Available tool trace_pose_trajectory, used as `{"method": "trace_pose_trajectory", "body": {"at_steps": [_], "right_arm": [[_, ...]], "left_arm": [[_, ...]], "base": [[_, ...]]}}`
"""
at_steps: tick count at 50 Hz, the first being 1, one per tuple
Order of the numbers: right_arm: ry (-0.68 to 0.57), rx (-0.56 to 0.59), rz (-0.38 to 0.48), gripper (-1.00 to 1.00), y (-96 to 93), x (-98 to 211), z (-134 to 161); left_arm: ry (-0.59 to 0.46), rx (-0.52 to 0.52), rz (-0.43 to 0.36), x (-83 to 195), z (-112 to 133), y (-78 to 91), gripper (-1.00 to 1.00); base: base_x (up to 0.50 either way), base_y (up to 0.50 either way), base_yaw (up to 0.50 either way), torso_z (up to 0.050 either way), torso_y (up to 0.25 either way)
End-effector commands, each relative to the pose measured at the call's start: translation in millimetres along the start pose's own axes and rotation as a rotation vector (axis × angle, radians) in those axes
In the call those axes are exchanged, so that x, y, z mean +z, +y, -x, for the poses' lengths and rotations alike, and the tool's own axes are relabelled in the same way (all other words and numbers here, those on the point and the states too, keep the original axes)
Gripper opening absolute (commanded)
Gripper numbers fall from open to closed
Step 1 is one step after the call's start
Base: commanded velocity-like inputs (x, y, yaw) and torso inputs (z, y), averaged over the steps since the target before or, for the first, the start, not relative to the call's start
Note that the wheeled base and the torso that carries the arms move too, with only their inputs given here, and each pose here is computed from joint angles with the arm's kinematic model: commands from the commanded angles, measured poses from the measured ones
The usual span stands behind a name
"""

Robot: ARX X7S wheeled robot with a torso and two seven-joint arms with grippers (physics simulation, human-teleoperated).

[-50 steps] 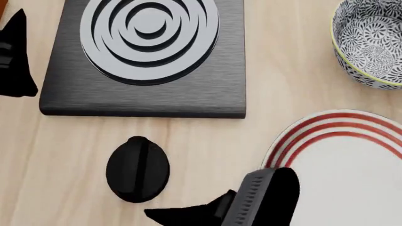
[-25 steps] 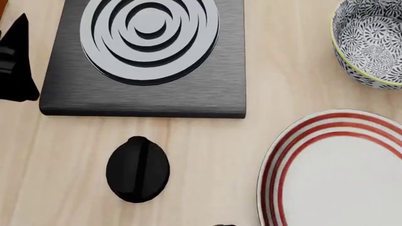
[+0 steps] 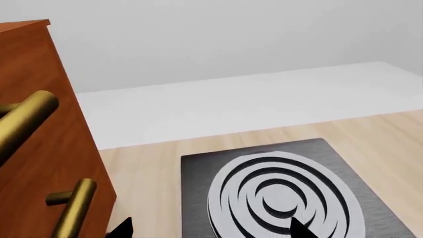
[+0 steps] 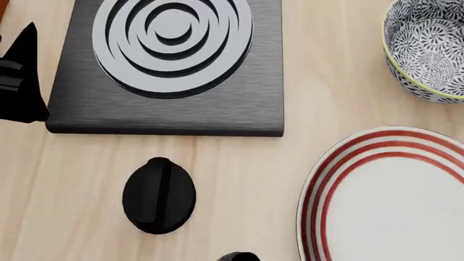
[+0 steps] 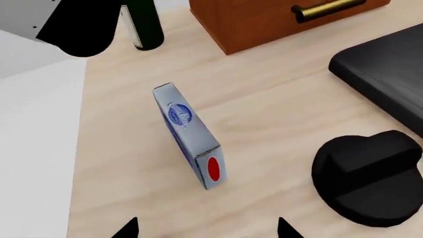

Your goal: Pick up the cream cheese and put it in the bowl.

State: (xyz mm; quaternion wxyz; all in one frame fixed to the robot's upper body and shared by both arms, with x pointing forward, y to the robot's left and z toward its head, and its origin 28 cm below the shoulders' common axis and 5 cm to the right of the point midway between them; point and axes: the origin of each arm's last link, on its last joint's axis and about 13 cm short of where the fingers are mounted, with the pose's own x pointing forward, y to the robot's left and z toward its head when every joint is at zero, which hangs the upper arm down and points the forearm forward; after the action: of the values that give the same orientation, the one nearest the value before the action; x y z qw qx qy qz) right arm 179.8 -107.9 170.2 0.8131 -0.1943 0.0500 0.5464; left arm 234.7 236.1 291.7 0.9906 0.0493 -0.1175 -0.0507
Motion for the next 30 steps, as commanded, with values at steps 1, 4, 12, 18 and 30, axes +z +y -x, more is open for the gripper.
{"method": "trace_pose_trajectory", "body": {"at_steps": [1,4,12,18,30], "right_arm": [[0.022,-0.030,0.026,1.00,-8.0,-5.0,-13.6],[0.025,-0.028,0.040,1.00,-7.3,-3.9,-16.2],[0.037,-0.029,0.070,1.00,-10.9,1.4,-27.3],[0.035,-0.012,0.066,1.00,-11.0,0.2,-33.4],[0.038,-0.005,0.072,1.00,-13.2,-0.9,-42.8]], "left_arm": [[0.001,-0.002,-0.002,-1.4,0.6,0.2,1.00],[0.002,-0.002,-0.001,-1.6,1.0,0.7,1.00],[0.000,0.001,0.001,-1.0,2.2,1.9,1.00],[0.002,0.000,0.003,-1.3,2.0,2.6,1.00],[0.002,-0.017,0.017,-3.1,2.8,-1.6,1.00]], "base": [[0.00,0.00,0.00,0.000,0.000],[0.00,0.00,0.00,0.000,0.000],[0.00,0.00,0.00,0.000,0.000],[0.00,0.00,0.00,0.000,0.000],[0.00,0.00,0.00,0.000,0.000]]}}
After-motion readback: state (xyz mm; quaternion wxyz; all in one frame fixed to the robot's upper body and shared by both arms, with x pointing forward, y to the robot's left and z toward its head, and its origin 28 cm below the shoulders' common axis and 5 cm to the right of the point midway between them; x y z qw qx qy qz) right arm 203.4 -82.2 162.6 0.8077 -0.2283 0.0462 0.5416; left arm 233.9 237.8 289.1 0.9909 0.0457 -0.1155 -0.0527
